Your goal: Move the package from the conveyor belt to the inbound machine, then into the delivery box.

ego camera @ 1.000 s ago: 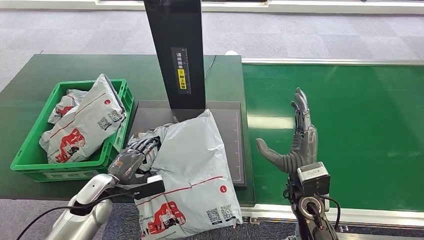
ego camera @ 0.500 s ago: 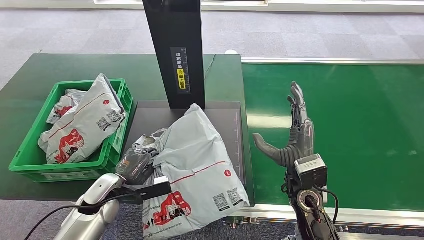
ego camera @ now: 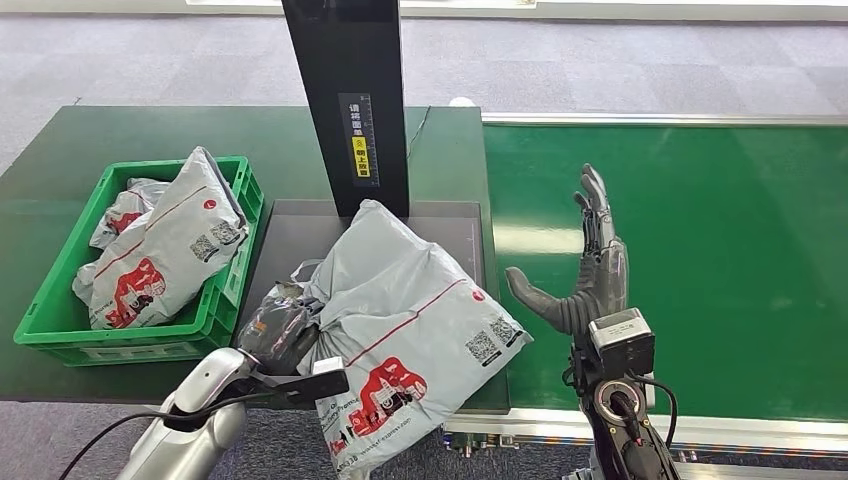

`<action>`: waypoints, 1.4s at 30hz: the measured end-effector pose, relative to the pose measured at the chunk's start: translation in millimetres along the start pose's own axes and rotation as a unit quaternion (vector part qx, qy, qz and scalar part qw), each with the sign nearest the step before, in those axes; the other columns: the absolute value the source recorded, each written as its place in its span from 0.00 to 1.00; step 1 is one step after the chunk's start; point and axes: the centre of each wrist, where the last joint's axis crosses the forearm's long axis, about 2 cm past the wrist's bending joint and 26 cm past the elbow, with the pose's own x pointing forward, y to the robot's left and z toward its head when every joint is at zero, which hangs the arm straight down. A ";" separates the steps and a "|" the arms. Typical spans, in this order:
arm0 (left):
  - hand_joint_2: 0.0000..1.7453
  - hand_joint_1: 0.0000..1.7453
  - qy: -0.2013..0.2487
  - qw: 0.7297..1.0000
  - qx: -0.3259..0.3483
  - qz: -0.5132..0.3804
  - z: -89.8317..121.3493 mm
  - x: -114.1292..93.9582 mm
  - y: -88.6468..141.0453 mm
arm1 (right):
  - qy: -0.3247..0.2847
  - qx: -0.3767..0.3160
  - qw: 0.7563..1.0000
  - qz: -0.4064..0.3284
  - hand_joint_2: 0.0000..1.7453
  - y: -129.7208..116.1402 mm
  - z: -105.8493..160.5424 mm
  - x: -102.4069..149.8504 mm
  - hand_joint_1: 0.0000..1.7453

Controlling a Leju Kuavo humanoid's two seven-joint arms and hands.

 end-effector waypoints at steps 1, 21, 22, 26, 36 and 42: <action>1.00 1.00 0.000 1.000 0.000 0.000 -0.1 0.2 0.0 | 0.000 0.000 1.000 0.000 1.00 0.0 0.0 0.0 0.00; 1.00 1.00 -0.099 0.968 0.226 -0.035 -3.1 14.0 26.5 | 0.007 0.000 1.000 -0.003 1.00 1.9 10.1 -1.0 0.00; 1.00 1.00 -0.114 0.957 0.264 -0.040 -2.8 16.7 32.7 | 0.008 0.000 1.000 -0.003 1.00 2.1 11.9 -1.1 0.00; 1.00 1.00 -0.180 0.891 0.413 -0.055 4.6 29.1 61.6 | 0.006 -0.009 1.000 -0.005 1.00 0.1 19.4 -2.0 0.00; 1.00 1.00 -0.179 0.741 0.639 -0.100 67.8 24.8 160.5 | 0.010 -0.024 1.000 0.005 1.00 -11.9 42.6 -6.4 0.00; 1.00 1.00 -0.151 0.722 0.663 -0.126 79.3 15.3 174.4 | 0.008 -0.029 1.000 0.010 1.00 -12.6 43.7 -4.4 0.00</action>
